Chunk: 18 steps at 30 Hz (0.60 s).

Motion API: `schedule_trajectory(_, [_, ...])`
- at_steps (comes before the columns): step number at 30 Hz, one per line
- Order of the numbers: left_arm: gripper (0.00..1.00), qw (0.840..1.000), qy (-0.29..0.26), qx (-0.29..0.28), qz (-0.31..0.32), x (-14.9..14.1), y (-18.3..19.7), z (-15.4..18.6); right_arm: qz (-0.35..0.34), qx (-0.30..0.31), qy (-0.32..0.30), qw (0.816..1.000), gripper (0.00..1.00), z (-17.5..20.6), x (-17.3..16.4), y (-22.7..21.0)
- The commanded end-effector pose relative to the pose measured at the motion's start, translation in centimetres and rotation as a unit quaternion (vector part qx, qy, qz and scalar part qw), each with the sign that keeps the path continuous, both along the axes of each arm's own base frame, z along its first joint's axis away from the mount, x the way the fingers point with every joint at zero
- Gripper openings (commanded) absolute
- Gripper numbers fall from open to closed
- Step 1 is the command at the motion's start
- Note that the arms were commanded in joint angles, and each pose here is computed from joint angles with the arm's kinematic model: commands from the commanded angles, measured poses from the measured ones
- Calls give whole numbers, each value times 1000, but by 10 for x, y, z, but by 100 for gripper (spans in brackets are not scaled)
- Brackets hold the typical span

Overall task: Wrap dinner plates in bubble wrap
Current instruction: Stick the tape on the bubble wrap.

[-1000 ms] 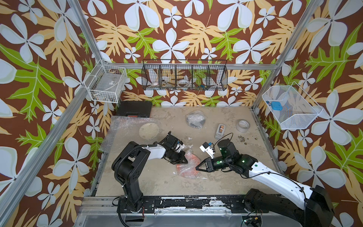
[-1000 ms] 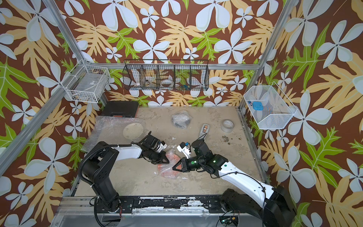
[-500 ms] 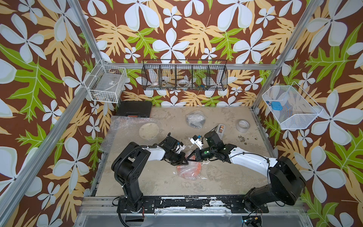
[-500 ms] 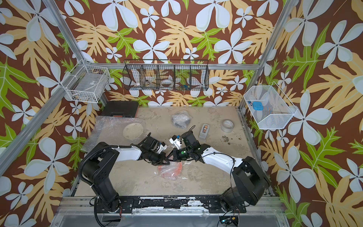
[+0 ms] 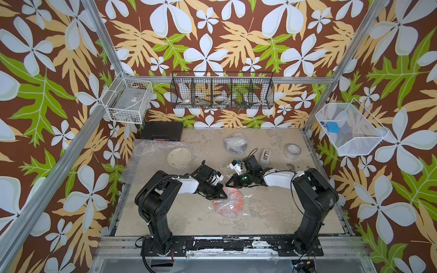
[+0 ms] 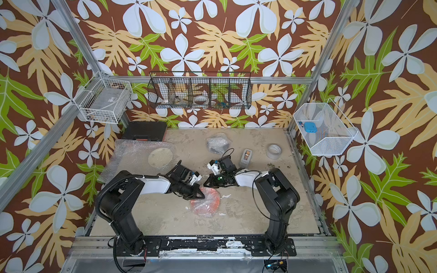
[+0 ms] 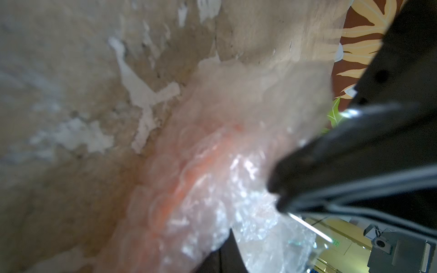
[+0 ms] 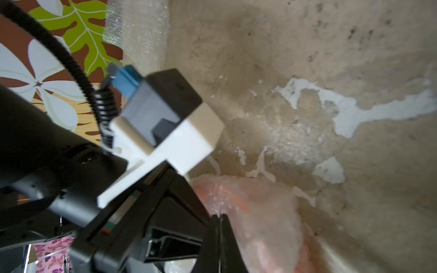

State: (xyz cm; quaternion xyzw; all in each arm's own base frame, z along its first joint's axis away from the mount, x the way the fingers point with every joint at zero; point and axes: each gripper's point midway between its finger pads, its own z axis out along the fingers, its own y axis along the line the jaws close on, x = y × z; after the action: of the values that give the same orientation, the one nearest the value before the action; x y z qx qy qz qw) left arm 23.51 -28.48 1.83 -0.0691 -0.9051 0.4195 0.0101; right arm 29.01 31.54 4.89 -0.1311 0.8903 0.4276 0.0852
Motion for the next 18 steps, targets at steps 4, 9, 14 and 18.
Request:
schedule_trajectory(4, [0, 997, 43, 60, 13, -15, 18, -24, -17, -72, -41, 996, 5, -31, 13, -17])
schedule_trajectory(9, [0, 996, 48, 72, 9, -19, 22, -30, -71, -133, -90, 984, 37, -11, 36, -37])
schedule_trajectory(14, [0, 995, 51, 83, 10, -21, 26, -34, -115, -229, -122, 959, 46, -1, 54, -70])
schedule_trajectory(18, [0, 995, 49, 86, 11, -20, 27, -35, -119, -244, -129, 954, 48, 17, 56, -75])
